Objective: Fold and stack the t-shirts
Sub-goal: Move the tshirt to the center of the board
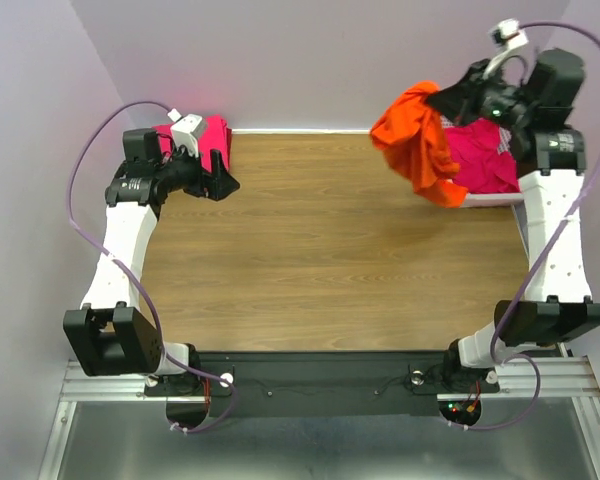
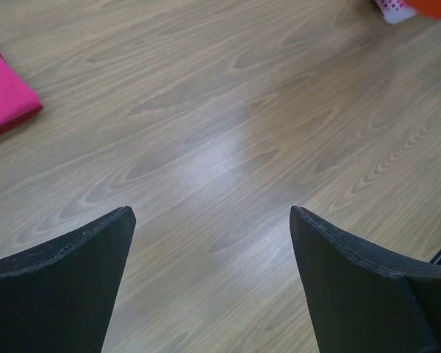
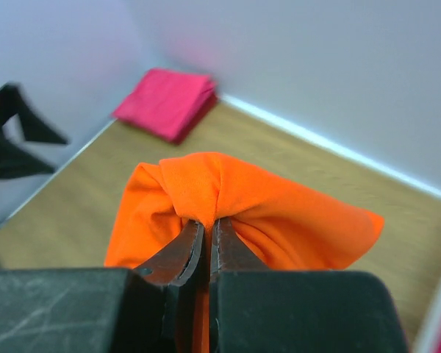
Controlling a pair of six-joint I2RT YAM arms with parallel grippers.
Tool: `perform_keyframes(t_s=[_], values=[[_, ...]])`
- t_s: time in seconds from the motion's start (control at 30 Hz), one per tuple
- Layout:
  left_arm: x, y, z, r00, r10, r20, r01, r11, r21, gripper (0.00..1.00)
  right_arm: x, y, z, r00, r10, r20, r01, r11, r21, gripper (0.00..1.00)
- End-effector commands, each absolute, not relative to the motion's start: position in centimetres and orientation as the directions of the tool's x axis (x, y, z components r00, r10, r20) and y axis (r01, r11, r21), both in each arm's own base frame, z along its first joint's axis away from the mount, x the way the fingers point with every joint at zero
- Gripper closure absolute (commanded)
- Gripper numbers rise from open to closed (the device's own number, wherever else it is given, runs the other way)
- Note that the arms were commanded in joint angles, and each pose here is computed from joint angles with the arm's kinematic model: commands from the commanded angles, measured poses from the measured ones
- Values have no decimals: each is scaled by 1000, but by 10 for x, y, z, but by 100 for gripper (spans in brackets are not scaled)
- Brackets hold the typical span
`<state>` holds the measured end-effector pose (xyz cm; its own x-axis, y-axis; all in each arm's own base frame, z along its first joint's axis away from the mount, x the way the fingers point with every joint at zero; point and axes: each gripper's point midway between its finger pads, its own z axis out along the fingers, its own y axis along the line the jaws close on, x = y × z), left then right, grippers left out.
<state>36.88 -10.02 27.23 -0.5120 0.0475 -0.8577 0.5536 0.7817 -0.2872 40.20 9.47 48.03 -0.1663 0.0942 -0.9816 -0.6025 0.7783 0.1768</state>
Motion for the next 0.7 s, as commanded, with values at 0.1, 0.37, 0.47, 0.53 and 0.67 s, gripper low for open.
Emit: perform_keyframes(t_s=[0.1, 0.37, 0.47, 0.53, 0.67], values=[[365, -105, 327, -367, 30, -930, 618, 755, -220, 1, 375, 182, 518, -101, 161, -982, -770, 612, 180, 99], [365, -104, 335, -352, 20, -936, 617, 757, -216, 1, 377, 233, 467, -301, 175, -938, -797, 493, 348, 100], [366, -101, 333, -352, 25, -936, 610, 765, -209, 1, 373, 249, 435, -349, 134, -927, -797, 479, 369, 99], [368, -100, 330, -359, 23, -933, 604, 768, -213, 1, 366, 263, 418, -379, 106, -919, -799, 464, 383, 99], [370, -100, 327, -367, 15, -930, 600, 768, -224, 1, 367, 275, 354, -491, 45, -870, -752, 481, 450, 98]])
